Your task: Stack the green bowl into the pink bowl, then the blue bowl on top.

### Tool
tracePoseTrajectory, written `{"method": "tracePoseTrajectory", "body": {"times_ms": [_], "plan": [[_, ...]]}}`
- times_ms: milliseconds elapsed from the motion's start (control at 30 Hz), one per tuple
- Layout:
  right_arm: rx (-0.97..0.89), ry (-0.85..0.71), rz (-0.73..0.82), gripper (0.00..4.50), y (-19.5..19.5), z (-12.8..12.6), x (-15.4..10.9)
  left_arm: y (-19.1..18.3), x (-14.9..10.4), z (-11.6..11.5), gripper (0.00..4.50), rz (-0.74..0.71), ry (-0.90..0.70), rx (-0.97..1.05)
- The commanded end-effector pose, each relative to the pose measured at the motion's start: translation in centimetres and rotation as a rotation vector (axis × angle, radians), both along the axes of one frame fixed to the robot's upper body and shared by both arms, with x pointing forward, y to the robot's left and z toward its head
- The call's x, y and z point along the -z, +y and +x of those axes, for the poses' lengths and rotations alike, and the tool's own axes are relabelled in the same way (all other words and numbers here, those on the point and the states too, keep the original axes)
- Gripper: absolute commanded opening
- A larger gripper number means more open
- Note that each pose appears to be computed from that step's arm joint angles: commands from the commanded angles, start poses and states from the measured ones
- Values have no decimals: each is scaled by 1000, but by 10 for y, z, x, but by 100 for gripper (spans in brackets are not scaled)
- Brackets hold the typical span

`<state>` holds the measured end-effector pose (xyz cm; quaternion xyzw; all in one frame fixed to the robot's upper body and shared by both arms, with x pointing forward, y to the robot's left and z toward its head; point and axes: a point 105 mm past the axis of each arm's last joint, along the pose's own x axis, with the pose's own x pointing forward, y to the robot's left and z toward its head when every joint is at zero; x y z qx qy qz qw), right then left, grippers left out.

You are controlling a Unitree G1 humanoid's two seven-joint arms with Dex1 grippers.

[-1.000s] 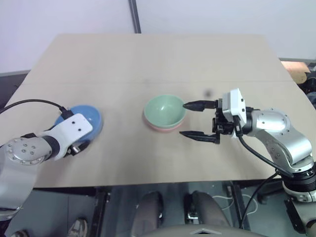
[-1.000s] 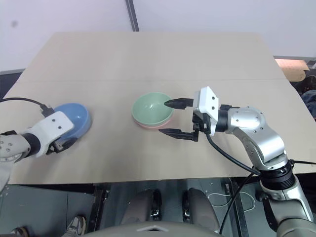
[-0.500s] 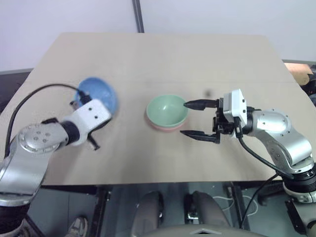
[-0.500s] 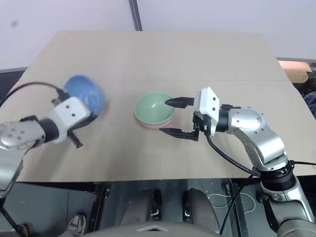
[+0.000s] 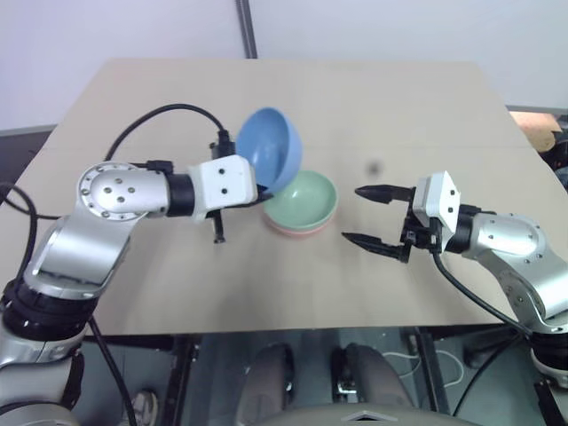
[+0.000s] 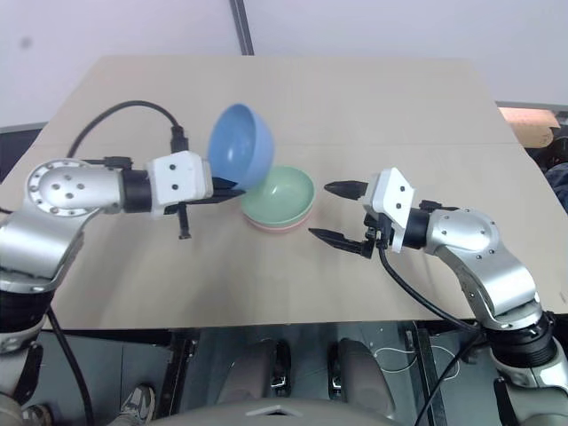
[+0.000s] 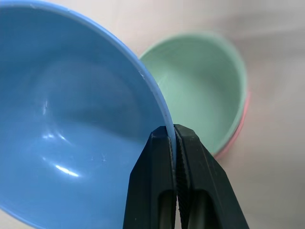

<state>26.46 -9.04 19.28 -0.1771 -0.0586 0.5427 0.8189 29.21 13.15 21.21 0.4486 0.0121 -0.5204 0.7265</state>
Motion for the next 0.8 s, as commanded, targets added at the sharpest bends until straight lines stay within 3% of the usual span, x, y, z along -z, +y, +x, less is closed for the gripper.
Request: {"method": "tracePoseTrajectory", "body": {"times_ms": [33, 100, 267, 433, 567, 600, 633, 700, 800], "plan": [[54, -65, 5, 401, -8, -6, -13, -17, 1, -3, 66, 70, -53, 193], [69, -66, 7, 401, -9, -7, -13, -20, 4, -4, 142, 105, -63, 253], [90, -53, 16, 401, -12, -9, -11, -26, -10, 10, 362, -32, -119, 195], [131, 37, 19, 401, -21, -9, 1, 9, -21, 11, 362, -215, -19, 18], [207, 90, 51, 401, -38, -1, 12, 59, -16, 20, 362, -389, 31, -287], [222, 95, 34, 401, -45, 1, 17, 66, -11, 16, 362, -411, 39, -309], [232, 97, 19, 401, -49, 3, 20, 69, -7, 13, 414, -423, 46, -317], [269, 101, 59, 450, -62, 9, 20, 72, 3, -2, 447, -500, 134, -309], [306, 97, 61, 450, -85, 14, 25, 76, 16, -22, 447, -609, 253, -319]]}}
